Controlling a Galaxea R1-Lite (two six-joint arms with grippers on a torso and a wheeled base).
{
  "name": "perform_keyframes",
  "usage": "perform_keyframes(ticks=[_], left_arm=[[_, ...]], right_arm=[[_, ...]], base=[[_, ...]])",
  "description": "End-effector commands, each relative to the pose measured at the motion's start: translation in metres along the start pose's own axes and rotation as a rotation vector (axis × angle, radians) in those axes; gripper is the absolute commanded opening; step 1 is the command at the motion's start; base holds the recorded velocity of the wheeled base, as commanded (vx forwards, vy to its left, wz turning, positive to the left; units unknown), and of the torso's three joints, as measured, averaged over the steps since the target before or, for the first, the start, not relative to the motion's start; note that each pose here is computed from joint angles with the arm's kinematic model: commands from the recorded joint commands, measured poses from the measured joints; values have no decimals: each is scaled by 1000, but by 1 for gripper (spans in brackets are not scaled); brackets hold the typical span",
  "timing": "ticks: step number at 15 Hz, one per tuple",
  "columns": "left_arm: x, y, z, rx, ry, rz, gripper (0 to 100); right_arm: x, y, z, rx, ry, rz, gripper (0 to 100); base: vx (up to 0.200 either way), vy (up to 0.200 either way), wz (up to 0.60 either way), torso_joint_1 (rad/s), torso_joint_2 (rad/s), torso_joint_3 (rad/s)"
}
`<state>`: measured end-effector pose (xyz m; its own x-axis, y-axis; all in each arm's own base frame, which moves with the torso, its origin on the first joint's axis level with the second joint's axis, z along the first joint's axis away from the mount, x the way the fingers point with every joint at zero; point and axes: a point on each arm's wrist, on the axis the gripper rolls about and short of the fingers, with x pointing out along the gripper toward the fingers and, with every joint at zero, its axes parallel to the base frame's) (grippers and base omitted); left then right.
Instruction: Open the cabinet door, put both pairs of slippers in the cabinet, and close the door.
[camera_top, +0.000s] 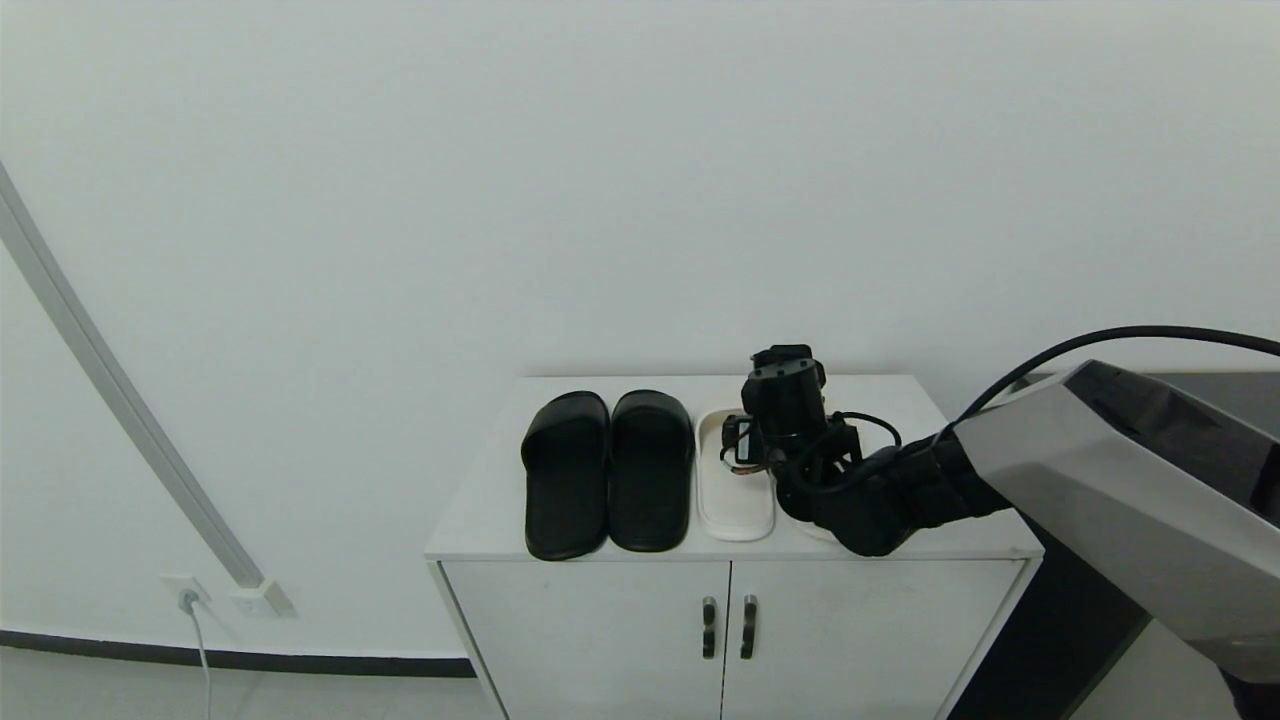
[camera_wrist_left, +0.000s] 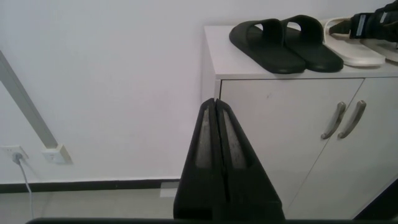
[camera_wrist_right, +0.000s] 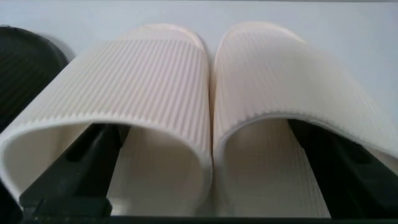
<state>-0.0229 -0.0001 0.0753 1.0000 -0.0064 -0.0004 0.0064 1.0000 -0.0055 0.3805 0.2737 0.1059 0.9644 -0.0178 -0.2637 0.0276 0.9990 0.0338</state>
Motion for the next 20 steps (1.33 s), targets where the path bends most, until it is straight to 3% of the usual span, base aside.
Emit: perform_keyframes(ticks=[1, 2, 7, 11, 14, 16, 20], left_arm=[[0, 0, 0, -1, 1, 0, 0], [0, 0, 0, -1, 1, 0, 0], [0, 0, 0, -1, 0, 0, 0], [0, 0, 0, -1, 0, 0, 0], [0, 0, 0, -1, 1, 2, 0], [0, 0, 0, -1, 0, 3, 0], [0, 0, 0, -1, 1, 2, 0]], right_arm=[[5, -3, 1, 5, -3, -5, 100], [5, -3, 1, 5, -2, -4, 0], [2, -4, -1, -9, 1, 0, 0], [-42, -20, 31, -30, -53, 56, 0], [-115, -40, 47, -119, -99, 236, 0], [-169, -56, 50, -160, -100, 424, 0], [-238, -95, 49, -213, -28, 755, 0]], base=[[0, 0, 0, 0, 0, 0], [0, 0, 0, 0, 0, 0], [0, 0, 0, 0, 0, 0], [0, 0, 0, 0, 0, 0], [0, 0, 0, 0, 0, 0], [0, 0, 0, 0, 0, 0], [0, 0, 0, 0, 0, 0]])
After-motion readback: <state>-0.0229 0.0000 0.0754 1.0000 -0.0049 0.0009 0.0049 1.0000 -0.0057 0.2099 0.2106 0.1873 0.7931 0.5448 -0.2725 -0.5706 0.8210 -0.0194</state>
